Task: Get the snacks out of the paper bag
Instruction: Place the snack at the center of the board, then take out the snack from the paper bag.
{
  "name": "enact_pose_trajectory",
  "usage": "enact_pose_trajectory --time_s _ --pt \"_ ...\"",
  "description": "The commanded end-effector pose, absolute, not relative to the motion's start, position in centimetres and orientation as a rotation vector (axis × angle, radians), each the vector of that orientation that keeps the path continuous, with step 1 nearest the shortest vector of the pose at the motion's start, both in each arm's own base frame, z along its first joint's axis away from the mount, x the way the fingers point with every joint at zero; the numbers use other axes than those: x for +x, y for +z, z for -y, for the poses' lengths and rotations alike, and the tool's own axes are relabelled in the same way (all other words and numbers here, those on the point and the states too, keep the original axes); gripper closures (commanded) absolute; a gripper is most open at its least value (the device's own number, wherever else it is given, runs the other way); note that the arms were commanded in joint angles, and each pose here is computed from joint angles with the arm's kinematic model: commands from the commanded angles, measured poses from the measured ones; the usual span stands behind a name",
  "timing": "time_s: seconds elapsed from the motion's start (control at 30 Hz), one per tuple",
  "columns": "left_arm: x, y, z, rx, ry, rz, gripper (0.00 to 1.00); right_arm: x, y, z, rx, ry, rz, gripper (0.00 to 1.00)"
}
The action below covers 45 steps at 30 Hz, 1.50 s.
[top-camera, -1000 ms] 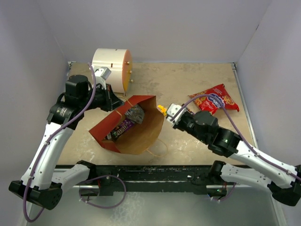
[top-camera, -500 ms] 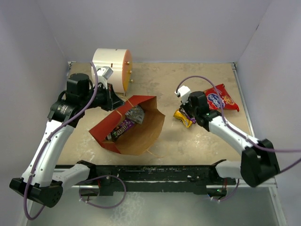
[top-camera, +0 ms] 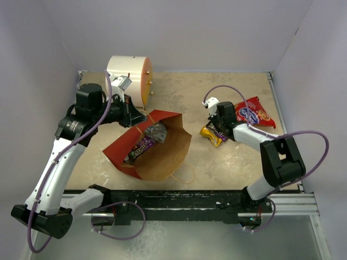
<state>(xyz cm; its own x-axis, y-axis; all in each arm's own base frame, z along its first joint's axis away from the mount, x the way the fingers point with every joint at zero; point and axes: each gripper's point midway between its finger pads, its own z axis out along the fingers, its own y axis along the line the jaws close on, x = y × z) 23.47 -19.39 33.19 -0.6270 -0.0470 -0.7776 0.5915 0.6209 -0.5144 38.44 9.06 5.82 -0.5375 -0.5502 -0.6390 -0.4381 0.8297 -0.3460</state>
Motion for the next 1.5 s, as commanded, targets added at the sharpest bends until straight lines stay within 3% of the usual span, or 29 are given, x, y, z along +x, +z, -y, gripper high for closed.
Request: enact_pose_trajectory --time_s 0.0,0.23,0.37,0.5,0.97,1.23,1.47 --pt "23.6 34.9 20.0 0.48 -1.048 -1.967 1.0 40.8 7.7 -9.2 -0.65 -0.21 -2.154 0.97" --pt "23.7 34.5 20.1 0.474 -1.059 -1.977 1.0 39.5 6.6 -7.9 -0.657 -0.266 -2.232 0.85" --pt "23.5 34.1 19.7 0.459 -1.038 -1.989 1.0 38.3 9.6 -8.8 -0.654 -0.169 -2.16 0.69" --pt "23.5 34.4 19.7 0.446 -1.044 -1.985 1.0 37.3 13.7 -10.2 -0.685 -0.071 -2.031 0.63" --pt "22.6 35.9 20.7 0.38 -1.179 -1.964 1.0 26.6 23.1 -23.3 -0.87 0.686 -1.596 0.55" --pt "22.2 35.0 21.2 0.353 -1.252 -2.011 1.0 21.0 28.5 -24.7 -0.983 0.775 -1.374 0.51" --pt "20.9 36.1 21.5 0.346 -1.335 -1.937 1.0 18.2 27.0 -26.9 -1.254 0.812 -1.273 0.51"
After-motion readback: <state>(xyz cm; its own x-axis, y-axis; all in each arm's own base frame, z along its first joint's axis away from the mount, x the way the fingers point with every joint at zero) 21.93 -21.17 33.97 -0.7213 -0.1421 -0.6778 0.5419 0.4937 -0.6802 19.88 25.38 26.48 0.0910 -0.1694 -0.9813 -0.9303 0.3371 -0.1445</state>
